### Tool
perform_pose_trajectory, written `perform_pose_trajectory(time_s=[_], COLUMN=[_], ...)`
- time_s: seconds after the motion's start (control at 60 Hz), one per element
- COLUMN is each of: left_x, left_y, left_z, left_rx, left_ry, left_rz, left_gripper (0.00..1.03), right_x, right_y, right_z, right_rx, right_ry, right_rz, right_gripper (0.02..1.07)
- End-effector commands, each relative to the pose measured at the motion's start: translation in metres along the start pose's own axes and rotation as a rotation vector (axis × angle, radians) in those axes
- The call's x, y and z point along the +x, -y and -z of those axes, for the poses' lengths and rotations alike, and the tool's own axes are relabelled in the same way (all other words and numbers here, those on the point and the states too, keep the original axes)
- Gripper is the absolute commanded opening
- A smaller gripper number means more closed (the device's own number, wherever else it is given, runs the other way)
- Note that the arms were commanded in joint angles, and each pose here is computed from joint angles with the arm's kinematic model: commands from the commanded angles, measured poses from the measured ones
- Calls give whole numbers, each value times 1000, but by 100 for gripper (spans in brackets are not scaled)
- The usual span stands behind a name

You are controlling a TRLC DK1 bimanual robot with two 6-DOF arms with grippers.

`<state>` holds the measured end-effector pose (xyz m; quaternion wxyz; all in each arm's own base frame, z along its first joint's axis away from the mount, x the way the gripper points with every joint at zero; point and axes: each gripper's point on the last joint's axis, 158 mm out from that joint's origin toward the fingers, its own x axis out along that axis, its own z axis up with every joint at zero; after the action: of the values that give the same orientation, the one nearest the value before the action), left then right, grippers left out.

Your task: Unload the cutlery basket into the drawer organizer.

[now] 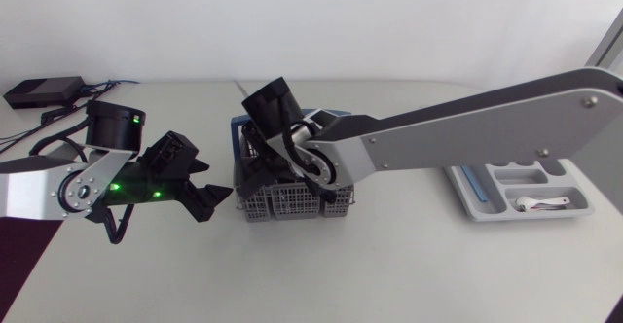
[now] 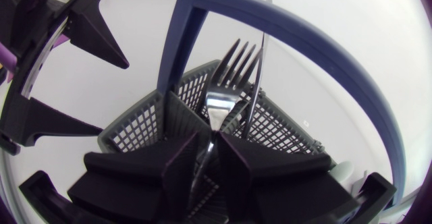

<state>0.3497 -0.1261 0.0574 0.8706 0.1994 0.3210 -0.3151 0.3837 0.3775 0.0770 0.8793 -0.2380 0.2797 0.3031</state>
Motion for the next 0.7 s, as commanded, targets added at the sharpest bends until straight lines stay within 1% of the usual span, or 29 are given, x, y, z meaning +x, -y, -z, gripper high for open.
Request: perform_pose_trajectory(time_s=[0.0,0.15,0.233,0.367,0.433,0.45,0.533,0.567,0.683], left_x=[5,6,6,6,6,6,6,7,8], left_y=[10,10,10,10,10,10,9,10,10], left_z=[12,13,14,15,15,15,14,13,15], left_rx=[13,12,11,8,8,8,9,12,9], left_ry=[-21,-25,-27,-28,-28,-28,-26,-24,-26], left_rz=[30,32,34,34,34,34,32,34,34], left_gripper=[94,94,94,94,94,94,94,94,94], right_x=[6,3,0,-4,-5,-5,-4,-5,-4], right_y=[-5,-6,-7,-3,3,4,5,6,7], right_z=[3,4,4,0,-3,-4,-4,-4,-7], right_rx=[7,7,7,17,30,33,40,43,51], right_ry=[-5,6,11,28,44,45,46,47,51], right_rz=[-9,-22,-31,-30,-21,-20,-18,-18,-16], right_gripper=[18,15,15,15,18,19,43,48,52])
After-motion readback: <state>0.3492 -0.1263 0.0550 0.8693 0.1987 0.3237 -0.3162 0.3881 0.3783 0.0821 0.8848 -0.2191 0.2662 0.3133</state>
